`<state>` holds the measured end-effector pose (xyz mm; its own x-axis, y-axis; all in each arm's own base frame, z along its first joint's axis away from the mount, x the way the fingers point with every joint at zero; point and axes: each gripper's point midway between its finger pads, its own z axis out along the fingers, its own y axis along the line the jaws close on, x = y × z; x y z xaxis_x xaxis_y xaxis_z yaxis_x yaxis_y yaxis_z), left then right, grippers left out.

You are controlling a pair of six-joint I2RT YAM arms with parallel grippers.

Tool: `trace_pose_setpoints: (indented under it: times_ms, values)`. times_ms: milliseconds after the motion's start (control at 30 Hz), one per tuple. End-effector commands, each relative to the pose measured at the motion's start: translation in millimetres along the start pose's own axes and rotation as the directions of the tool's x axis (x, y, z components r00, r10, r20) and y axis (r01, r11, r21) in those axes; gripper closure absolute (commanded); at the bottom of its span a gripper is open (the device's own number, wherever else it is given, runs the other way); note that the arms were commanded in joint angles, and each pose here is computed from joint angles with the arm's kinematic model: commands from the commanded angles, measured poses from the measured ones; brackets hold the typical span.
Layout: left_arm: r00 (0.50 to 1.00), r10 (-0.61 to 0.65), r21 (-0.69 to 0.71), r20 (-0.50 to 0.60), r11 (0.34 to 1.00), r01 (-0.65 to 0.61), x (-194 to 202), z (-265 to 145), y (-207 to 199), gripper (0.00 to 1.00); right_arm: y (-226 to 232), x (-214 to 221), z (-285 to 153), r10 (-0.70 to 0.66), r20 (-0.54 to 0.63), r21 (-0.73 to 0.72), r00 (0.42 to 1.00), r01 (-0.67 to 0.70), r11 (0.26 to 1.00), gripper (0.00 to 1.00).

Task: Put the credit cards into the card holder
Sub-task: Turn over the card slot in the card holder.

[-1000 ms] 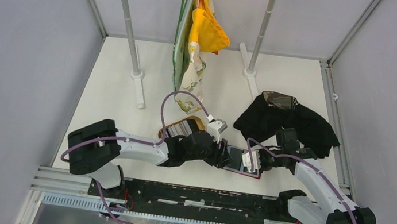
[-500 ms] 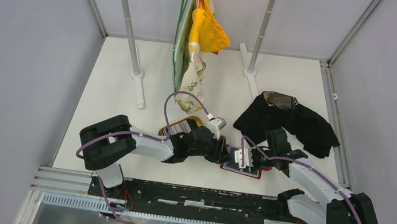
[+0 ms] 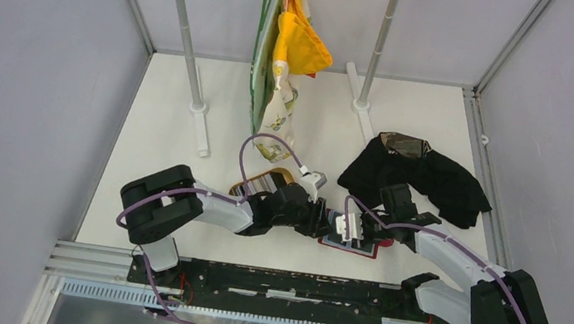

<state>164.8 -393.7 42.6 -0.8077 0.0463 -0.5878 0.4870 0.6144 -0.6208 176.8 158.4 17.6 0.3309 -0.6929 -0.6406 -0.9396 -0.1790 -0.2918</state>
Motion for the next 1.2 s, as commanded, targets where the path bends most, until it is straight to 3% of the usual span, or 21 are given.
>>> trace_pose_setpoints:
  times_ms: [0, 300, 1167]
  values:
    - [0.999, -0.027, 0.071, 0.047, 0.997, 0.024, -18.8, -1.1, -21.6, 0.53, -2.1, 6.3, -1.8, -0.004, -0.047, -0.006, 0.999, 0.004, 1.000, 0.87]
    - [0.998, -0.046, 0.096, 0.039, 0.995, 0.042, -16.3, -0.2, -25.1, 0.58, 0.7, 8.1, -1.2, -0.003, -0.055, -0.020, 0.998, 0.002, 1.000, 0.87]
    - [0.998, -0.062, 0.073, -0.012, 0.995, 0.063, -5.2, 10.6, -18.4, 0.58, 2.6, 8.4, -0.2, -0.007, -0.061, -0.032, 0.998, 0.005, 0.999, 0.87]
